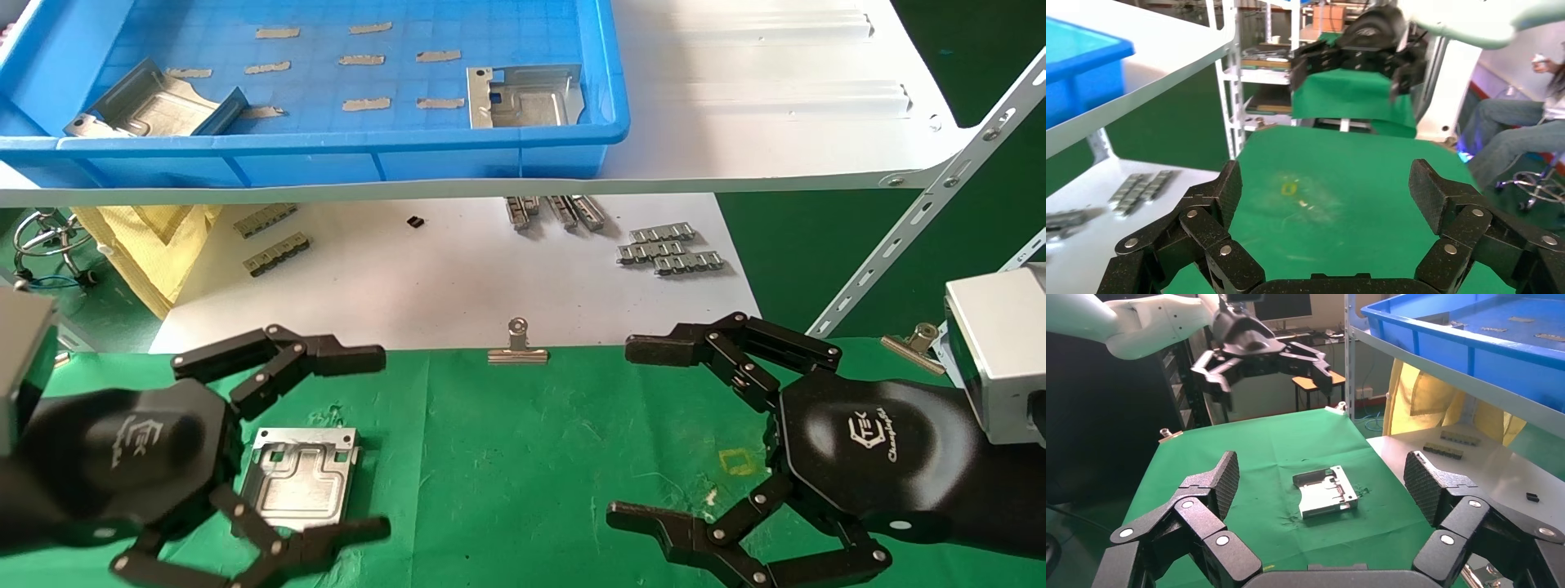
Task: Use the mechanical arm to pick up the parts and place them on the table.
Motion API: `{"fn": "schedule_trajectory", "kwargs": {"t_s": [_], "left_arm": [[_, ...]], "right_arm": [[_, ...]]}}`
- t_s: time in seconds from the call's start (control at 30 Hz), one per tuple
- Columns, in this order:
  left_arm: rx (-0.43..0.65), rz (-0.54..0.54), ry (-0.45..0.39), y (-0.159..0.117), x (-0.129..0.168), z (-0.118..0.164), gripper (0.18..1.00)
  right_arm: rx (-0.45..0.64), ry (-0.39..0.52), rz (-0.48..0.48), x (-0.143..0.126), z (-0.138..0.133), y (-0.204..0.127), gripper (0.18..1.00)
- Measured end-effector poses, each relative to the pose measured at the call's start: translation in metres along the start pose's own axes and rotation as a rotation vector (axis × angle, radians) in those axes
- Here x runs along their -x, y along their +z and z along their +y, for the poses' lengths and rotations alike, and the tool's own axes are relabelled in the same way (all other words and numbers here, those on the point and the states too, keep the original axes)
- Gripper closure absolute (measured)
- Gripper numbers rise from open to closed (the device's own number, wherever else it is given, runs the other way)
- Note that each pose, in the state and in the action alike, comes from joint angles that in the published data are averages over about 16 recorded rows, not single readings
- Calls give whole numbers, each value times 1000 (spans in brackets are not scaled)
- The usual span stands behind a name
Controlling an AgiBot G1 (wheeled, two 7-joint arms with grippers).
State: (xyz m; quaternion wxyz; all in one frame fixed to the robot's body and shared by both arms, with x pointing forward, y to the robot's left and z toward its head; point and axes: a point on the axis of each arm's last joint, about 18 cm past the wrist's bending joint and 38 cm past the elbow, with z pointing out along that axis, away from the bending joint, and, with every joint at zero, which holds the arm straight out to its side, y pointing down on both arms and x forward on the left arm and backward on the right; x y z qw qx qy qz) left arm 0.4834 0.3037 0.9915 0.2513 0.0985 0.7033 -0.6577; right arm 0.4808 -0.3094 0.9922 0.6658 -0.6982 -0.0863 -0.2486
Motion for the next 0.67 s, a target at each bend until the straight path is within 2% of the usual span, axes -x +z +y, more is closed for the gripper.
{"fn": "schedule_trajectory", "kwargs": {"t_s": [0.27,0.67], "left_arm": [[-5,23,-2,3,-11,-7,184],[-6,21,-3,2,-11,-7,184]], "right_arm": [[0,0,0,0,0,0,178],[0,0,1,0,0,0,178]]}}
